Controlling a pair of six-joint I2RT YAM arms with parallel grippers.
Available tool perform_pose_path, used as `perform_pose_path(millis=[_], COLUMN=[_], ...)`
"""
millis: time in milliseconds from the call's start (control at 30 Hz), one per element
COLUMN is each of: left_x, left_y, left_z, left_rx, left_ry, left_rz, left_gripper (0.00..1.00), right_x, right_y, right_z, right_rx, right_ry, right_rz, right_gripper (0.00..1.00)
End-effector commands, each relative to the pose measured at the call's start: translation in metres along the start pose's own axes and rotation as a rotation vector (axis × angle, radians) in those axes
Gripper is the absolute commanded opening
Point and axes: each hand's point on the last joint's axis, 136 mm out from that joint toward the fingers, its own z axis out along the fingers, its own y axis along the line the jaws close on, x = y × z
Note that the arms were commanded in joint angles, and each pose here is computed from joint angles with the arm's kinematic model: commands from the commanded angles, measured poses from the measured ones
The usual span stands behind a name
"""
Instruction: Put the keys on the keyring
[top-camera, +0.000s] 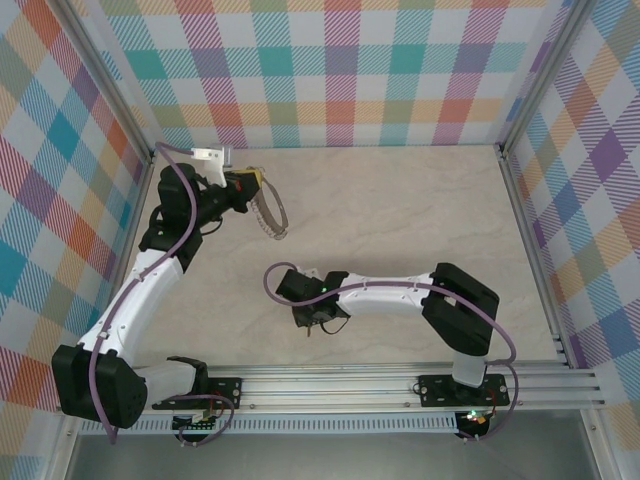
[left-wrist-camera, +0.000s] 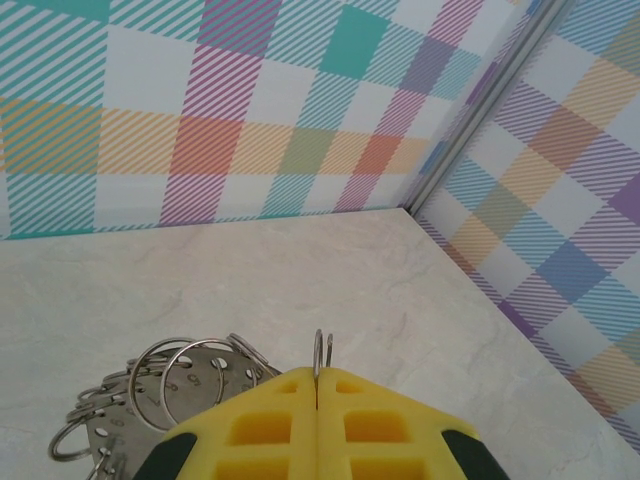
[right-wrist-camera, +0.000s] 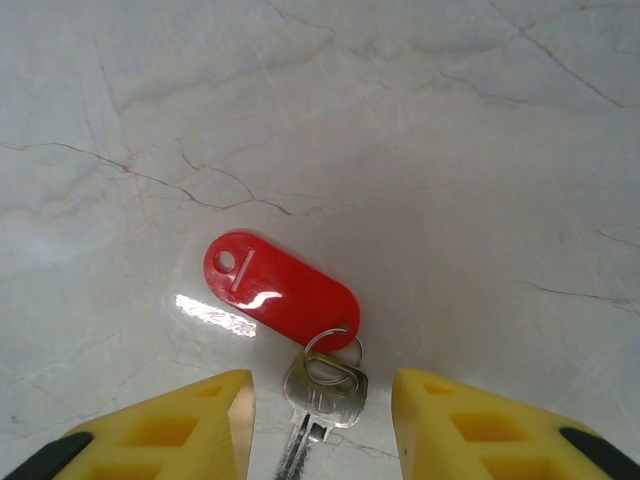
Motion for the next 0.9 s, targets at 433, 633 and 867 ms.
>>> perform_pose_path(millis=[433,633,867], left_x=[-0.018,-0.018,-0.018], left_y=[-0.003,-0.004,-0.004], left_z=[-0.009,-0.008,-0.007], left_rx=[0.034,0.04,0.044], left_ry=[-0.068,-0.068,-0.066], left_rz=[0.006,0.003,0.002], left_gripper=[0.0,0.0,0.0], right_x=[-0.003,-0.001,0.0], right_y=[0.003,-0.001,-0.002], right_z=[0.014,0.017,0.019], right_rx=[0.061,0.078,0.083], right_ry=[0.024,0.027,0.029], right_rz=[-0.03,-0.036,-0.041], right_gripper=[0.34,0.3,0.25])
